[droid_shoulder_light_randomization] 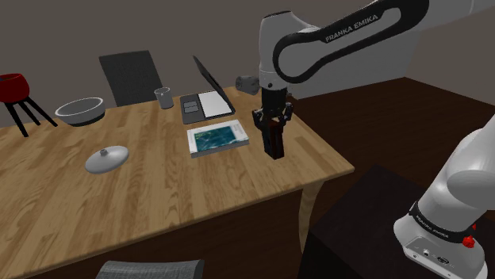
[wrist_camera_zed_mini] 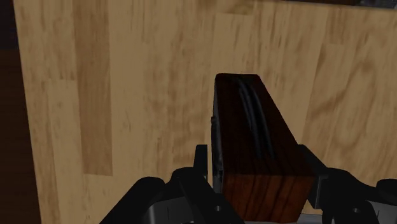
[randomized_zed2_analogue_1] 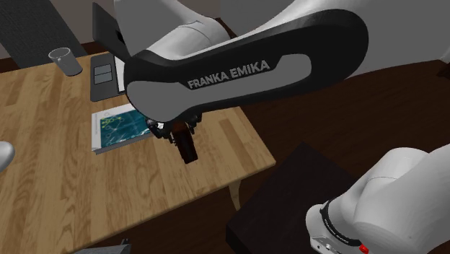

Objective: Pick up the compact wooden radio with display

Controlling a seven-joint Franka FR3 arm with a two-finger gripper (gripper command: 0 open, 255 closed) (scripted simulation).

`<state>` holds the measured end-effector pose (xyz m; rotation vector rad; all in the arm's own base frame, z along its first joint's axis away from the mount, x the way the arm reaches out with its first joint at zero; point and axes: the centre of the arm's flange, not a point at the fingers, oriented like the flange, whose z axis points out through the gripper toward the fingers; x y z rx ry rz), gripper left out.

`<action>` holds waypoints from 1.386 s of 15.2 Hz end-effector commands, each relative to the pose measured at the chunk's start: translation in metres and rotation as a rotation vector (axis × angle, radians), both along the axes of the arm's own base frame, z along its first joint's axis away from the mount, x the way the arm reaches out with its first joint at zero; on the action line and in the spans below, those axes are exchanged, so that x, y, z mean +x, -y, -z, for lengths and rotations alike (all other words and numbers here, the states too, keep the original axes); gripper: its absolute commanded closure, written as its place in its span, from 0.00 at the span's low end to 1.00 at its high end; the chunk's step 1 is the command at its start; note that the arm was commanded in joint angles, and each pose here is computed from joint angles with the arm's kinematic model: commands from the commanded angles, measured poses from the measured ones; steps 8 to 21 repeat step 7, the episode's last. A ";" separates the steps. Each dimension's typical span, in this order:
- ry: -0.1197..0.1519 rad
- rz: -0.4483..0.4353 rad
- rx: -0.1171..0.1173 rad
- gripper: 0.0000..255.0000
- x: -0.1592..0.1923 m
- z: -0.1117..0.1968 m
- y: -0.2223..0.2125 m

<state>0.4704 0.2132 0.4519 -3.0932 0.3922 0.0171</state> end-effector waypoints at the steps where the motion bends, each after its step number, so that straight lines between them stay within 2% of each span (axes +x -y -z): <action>1: 0.000 0.000 0.000 1.00 0.001 -0.010 0.000; 5: 0.000 0.000 0.000 1.00 0.001 -0.031 0.000; 21: 0.000 0.000 0.000 1.00 0.001 -0.032 0.000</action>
